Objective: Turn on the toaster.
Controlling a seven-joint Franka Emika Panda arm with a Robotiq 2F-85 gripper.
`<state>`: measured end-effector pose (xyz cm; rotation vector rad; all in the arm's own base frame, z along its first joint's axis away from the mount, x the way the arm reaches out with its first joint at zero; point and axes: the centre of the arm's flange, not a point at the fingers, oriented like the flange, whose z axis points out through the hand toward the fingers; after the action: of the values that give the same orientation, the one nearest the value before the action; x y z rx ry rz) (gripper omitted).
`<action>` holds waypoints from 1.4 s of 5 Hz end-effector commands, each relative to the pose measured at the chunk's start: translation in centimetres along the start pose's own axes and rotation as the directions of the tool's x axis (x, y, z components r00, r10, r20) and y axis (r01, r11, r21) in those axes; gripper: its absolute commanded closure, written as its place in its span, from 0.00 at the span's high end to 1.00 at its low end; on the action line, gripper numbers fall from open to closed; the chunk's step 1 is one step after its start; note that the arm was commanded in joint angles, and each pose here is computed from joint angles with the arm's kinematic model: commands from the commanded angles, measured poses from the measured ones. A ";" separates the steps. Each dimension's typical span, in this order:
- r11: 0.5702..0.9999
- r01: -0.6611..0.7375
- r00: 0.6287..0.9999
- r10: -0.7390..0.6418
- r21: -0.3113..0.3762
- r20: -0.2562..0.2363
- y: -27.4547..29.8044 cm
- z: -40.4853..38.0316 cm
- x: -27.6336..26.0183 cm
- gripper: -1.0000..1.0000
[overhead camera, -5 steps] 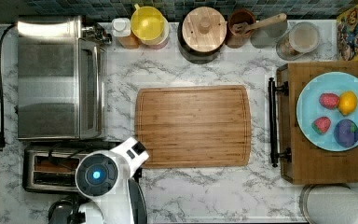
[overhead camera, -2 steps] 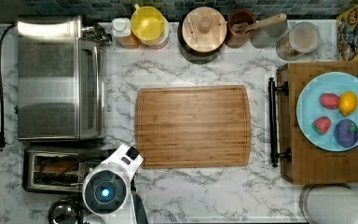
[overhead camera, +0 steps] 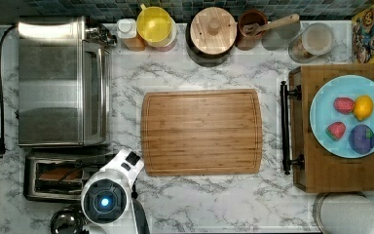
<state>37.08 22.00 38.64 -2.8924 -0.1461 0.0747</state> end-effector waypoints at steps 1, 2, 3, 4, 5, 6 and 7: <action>0.998 -0.041 0.998 0.039 0.038 0.059 -1.9 2.5 2.6 0.00; 0.998 -0.020 0.998 0.016 0.063 0.058 -2.7 3.1 3.2 0.00; 0.999 -0.028 0.995 0.024 0.042 0.092 -2.7 5.0 3.5 0.00; 0.999 -0.039 0.987 0.037 0.009 0.155 -2.2 7.6 3.2 0.00; 0.997 -0.060 0.975 0.067 -0.041 0.211 -1.3 11.9 1.8 0.00; 0.991 -0.092 0.949 0.116 -0.094 0.293 0.3 16.3 0.1 0.00; 0.984 -0.108 0.928 0.150 -0.140 0.341 1.7 19.0 -1.2 0.00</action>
<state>40.13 22.69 29.23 -2.9143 -0.0444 0.3730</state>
